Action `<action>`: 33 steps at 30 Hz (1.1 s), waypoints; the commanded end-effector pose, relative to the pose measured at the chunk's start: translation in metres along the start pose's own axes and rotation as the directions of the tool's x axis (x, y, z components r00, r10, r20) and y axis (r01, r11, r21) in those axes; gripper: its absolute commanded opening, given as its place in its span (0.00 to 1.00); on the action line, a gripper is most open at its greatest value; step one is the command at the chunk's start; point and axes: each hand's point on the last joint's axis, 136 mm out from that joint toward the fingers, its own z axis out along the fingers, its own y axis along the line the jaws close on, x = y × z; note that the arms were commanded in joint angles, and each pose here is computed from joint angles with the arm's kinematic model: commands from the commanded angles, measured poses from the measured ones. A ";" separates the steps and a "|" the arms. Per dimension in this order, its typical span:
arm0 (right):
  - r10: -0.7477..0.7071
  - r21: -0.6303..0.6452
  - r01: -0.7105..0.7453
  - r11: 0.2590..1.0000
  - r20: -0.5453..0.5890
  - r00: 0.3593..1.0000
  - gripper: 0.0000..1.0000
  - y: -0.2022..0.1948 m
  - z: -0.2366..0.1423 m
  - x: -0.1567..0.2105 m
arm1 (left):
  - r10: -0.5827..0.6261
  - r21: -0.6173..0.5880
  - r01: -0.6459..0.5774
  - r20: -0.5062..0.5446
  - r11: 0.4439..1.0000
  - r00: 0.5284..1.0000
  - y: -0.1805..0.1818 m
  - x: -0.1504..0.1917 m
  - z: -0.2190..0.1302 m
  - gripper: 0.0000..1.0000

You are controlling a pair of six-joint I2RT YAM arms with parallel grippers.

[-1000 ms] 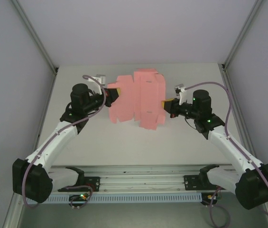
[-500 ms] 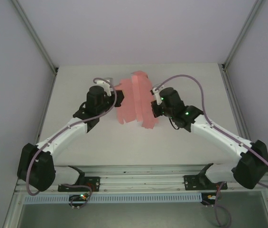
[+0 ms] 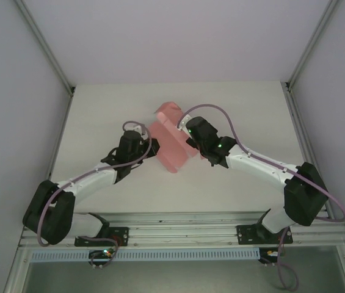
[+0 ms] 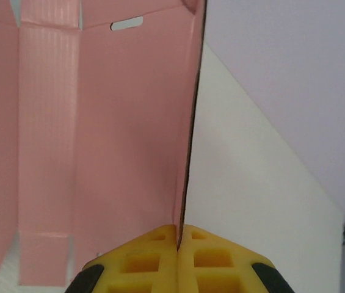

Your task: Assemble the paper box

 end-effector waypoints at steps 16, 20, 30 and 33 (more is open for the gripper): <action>-0.499 0.034 0.499 0.866 0.137 0.856 0.00 0.043 0.030 -0.006 | 0.009 -0.049 -0.007 0.031 0.999 0.999 0.012 0.012 -0.035 0.58; -0.595 0.106 0.587 0.802 0.207 0.776 0.00 0.054 0.033 -0.009 | 0.069 -0.101 -0.061 0.078 0.993 0.995 0.011 -0.006 -0.054 1.00; -0.725 0.284 0.667 0.689 0.253 0.641 0.00 0.080 0.054 -0.003 | -0.010 -0.154 0.020 0.069 0.988 0.998 0.034 -0.043 -0.057 1.00; -0.740 0.337 0.659 0.672 0.259 0.621 0.00 0.086 0.061 -0.002 | -0.009 -0.115 0.011 0.019 0.993 1.000 0.033 -0.040 -0.043 1.00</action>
